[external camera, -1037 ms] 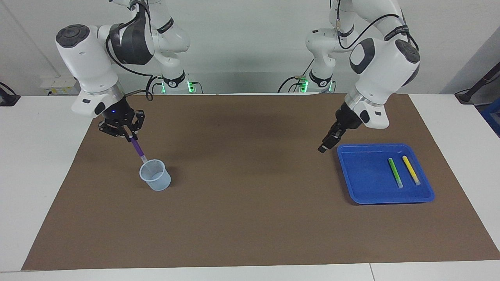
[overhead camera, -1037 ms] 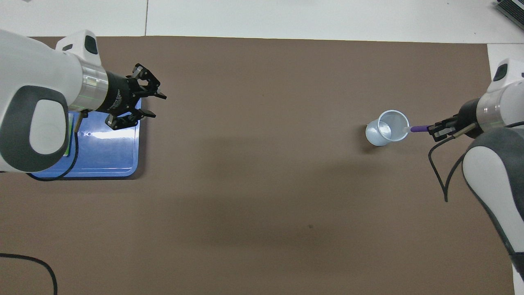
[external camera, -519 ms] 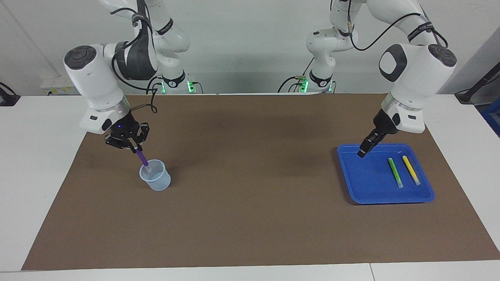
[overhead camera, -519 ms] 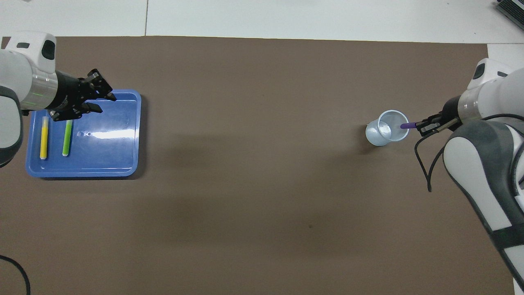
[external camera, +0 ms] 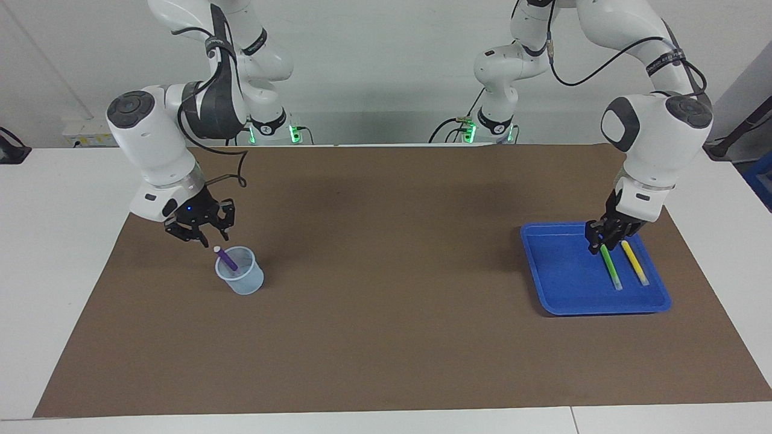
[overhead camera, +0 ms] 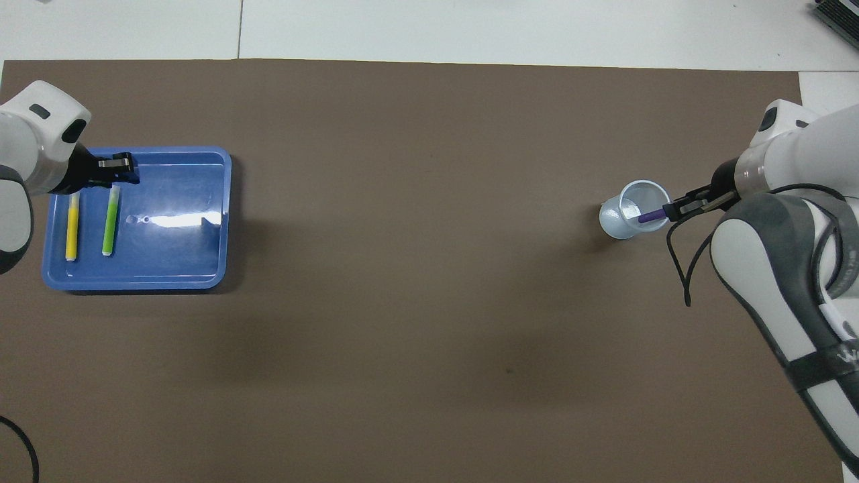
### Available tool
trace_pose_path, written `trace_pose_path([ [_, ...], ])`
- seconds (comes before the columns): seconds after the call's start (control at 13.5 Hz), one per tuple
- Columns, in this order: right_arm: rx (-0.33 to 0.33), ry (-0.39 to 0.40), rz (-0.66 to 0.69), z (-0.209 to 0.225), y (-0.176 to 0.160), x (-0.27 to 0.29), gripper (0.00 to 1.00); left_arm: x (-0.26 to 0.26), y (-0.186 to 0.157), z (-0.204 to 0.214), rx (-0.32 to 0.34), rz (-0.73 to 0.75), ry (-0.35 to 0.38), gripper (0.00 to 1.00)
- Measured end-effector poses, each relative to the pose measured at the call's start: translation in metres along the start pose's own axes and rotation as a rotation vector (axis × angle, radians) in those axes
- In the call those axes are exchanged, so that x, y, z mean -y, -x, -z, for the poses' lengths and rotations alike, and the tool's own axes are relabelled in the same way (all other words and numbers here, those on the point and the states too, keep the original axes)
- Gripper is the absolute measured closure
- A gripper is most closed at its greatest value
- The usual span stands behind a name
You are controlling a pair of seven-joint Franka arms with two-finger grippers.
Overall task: Transfer and insert pens with both arms
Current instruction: 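Drop the purple pen into the white cup with the right gripper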
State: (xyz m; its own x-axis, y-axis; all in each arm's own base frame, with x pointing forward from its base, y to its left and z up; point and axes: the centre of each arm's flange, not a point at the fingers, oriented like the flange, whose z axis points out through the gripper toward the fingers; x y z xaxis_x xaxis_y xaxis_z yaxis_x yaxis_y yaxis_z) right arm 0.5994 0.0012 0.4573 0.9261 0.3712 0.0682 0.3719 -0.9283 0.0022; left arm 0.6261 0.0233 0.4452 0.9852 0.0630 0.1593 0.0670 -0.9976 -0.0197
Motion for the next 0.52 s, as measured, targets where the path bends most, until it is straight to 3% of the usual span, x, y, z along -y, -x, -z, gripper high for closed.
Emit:
trace_pose_path([
  [0.07,0.002,0.0,0.0,0.002,0.0,0.0,0.36,0.011,-0.001,-0.011,0.006,-0.036,-0.011,0.56],
  [0.52,0.061,-0.021,-0.023,0.07,0.004,0.001,0.33,0.084,-0.006,-0.081,0.003,-0.12,-0.009,0.56],
])
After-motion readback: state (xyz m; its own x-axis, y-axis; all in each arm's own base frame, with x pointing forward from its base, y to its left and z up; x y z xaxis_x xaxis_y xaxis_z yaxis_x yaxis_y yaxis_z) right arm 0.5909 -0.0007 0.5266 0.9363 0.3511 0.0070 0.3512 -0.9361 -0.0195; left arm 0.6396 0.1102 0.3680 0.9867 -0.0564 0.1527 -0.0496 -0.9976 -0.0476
